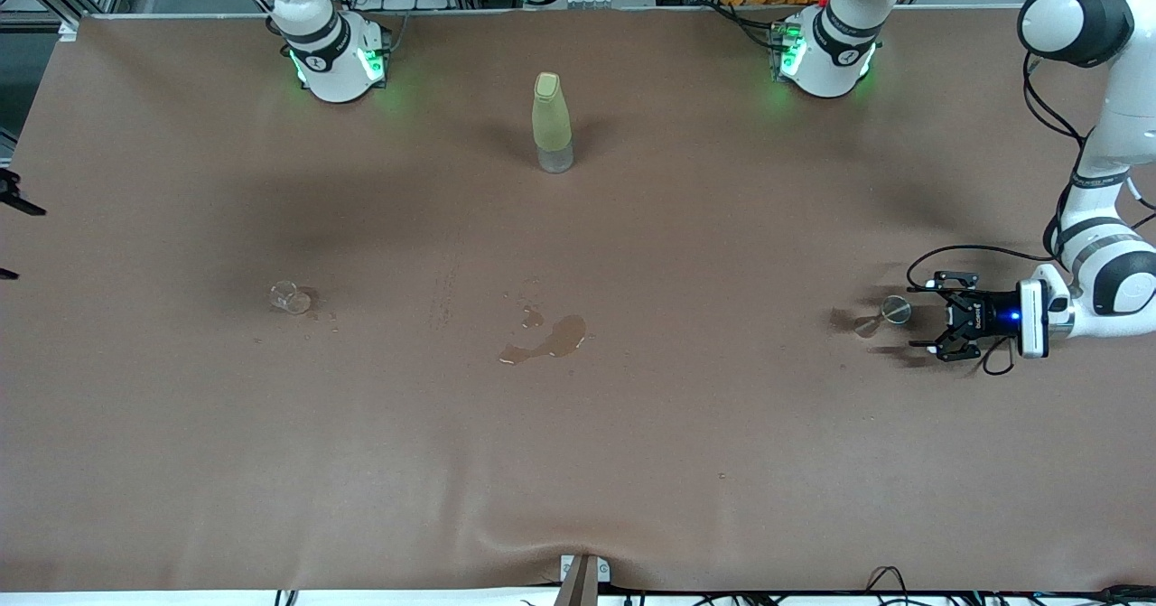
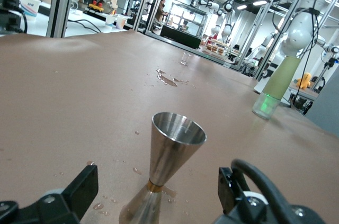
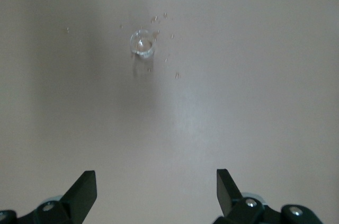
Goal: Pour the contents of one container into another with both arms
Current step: 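Reach the left gripper to the steel jigger while the right gripper reaches the beaker, then grasp the steel jigger with the left gripper while the right gripper grasps the beaker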
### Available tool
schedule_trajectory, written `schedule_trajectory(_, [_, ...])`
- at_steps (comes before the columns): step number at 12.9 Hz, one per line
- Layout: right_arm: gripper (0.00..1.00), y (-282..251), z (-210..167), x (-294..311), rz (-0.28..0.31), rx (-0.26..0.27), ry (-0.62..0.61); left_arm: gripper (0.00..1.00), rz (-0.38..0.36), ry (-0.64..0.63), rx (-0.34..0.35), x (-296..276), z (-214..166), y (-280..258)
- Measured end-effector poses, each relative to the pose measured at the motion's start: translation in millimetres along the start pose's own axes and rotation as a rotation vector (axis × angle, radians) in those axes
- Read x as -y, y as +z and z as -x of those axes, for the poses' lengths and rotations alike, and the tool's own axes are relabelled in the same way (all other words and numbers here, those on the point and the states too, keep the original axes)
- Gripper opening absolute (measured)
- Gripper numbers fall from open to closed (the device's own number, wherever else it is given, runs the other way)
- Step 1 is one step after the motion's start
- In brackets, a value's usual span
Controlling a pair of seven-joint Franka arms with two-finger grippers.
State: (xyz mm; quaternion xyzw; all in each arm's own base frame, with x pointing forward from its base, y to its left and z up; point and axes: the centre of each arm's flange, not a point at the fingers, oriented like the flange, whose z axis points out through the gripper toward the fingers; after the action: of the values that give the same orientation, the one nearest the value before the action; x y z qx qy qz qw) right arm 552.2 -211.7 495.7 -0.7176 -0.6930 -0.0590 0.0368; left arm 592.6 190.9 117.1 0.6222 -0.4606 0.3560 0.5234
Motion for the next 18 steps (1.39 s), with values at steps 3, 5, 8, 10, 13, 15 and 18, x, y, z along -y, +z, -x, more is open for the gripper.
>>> schedule_trajectory(3, [1.0,42,7,-4,-0.006,-0.097,-0.028,1.0,0.034,0.037,-0.017,5,4,22])
schedule_trajectory(5, [1.0,70,22,-4,-0.003,-0.173,-0.052,1.0,0.054,0.064,-0.015,8,2,36])
schedule_trajectory(8, [1.0,114,44,-2,0.004,-0.281,-0.072,1.0,0.054,0.084,-0.011,10,1,37])
schedule_trajectory(10, [1.0,142,54,1,0.013,-0.349,-0.077,1.0,0.057,0.096,-0.01,11,3,40])
schedule_trajectory(13, [1.0,181,63,13,0.026,-0.444,-0.07,1.0,0.063,0.106,-0.014,12,13,47])
schedule_trajectory(15, [1.0,205,65,23,0.03,-0.507,-0.072,1.0,0.062,0.105,-0.018,11,19,48])
schedule_trajectory(18, [1.0,238,70,36,0.03,-0.604,-0.078,0.96,0.055,0.103,-0.021,11,21,45])
